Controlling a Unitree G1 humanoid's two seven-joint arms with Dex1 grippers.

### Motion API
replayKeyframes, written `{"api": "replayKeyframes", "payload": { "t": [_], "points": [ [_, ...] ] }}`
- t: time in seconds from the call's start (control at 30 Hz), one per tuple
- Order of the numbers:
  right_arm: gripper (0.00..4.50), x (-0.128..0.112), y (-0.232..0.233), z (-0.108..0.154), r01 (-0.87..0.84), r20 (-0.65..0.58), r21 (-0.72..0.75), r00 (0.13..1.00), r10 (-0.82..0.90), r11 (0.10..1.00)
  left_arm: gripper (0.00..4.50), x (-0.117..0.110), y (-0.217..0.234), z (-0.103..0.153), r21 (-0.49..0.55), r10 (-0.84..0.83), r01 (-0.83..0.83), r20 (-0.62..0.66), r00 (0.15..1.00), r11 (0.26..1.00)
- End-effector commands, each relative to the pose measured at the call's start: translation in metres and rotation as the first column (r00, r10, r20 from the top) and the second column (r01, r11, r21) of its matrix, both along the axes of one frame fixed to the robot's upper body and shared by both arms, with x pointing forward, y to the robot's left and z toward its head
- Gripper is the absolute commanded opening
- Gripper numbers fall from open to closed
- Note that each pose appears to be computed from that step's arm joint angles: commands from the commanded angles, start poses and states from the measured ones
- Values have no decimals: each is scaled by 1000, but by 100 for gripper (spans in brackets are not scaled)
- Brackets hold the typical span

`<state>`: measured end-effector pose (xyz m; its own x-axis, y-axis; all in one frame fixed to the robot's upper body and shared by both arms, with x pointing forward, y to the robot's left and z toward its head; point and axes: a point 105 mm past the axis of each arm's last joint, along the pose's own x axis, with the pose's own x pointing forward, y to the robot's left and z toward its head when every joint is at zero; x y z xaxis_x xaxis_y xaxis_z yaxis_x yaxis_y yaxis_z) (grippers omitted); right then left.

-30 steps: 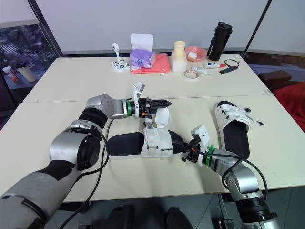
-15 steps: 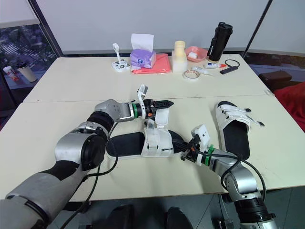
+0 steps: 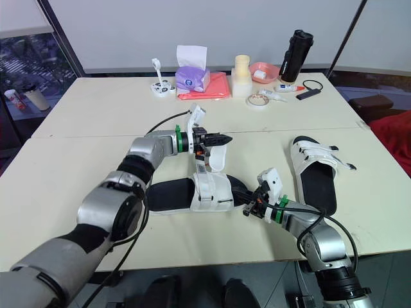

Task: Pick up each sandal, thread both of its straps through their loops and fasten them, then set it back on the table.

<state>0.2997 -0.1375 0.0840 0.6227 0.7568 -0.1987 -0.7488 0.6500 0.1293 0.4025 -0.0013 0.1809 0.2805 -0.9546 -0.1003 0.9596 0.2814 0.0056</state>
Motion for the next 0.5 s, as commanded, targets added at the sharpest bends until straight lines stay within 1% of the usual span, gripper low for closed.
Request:
{"api": "replayKeyframes", "payload": {
  "t": [0.03, 0.1, 0.13, 0.17, 0.23, 0.3, 0.37, 0.4, 0.43, 0.5],
  "points": [
    [0, -1, -12, -24, 53, -76, -63, 995, -58, 997, 19, -16, 0, 22, 179, -136, 56, 478, 868, 982],
    [0, -1, -14, -25, 52, -77, -68, 995, -57, 996, 19, -28, 4, 11, 351, -280, 38, 675, 682, 936],
    [0, 0, -15, -25, 51, -77, -70, 995, -57, 996, 19, -34, 6, 4, 423, -358, 19, 742, 567, 906],
    [0, 1, -15, -25, 52, -77, -72, 995, -57, 996, 19, -40, 9, -1, 474, -423, 2, 785, 452, 881],
    [0, 2, -16, -26, 51, -77, -74, 995, -57, 996, 19, -49, 12, -6, 538, -519, -52, 831, 201, 841],
    [0, 2, -16, -26, 50, -77, -74, 995, -56, 996, 19, -53, 12, -7, 564, -569, -113, 822, -18, 818],
    [0, 2, -16, -27, 49, -77, -75, 995, -55, 996, 19, -49, 14, -12, 576, -601, -175, 782, -166, 798],
    [0, 2, -16, -27, 49, -78, -78, 995, -55, 996, 19, -45, 14, -15, 569, -601, -197, 771, -212, 799],
    [0, 2, -16, -28, 48, -78, -82, 995, -55, 995, 19, -43, 15, -18, 560, -597, -209, 764, -243, 802],
    [0, 3, -17, -28, 48, -77, -85, 995, -55, 995, 19, -41, 13, -16, 512, -552, -206, 783, -286, 834]
  ]
}}
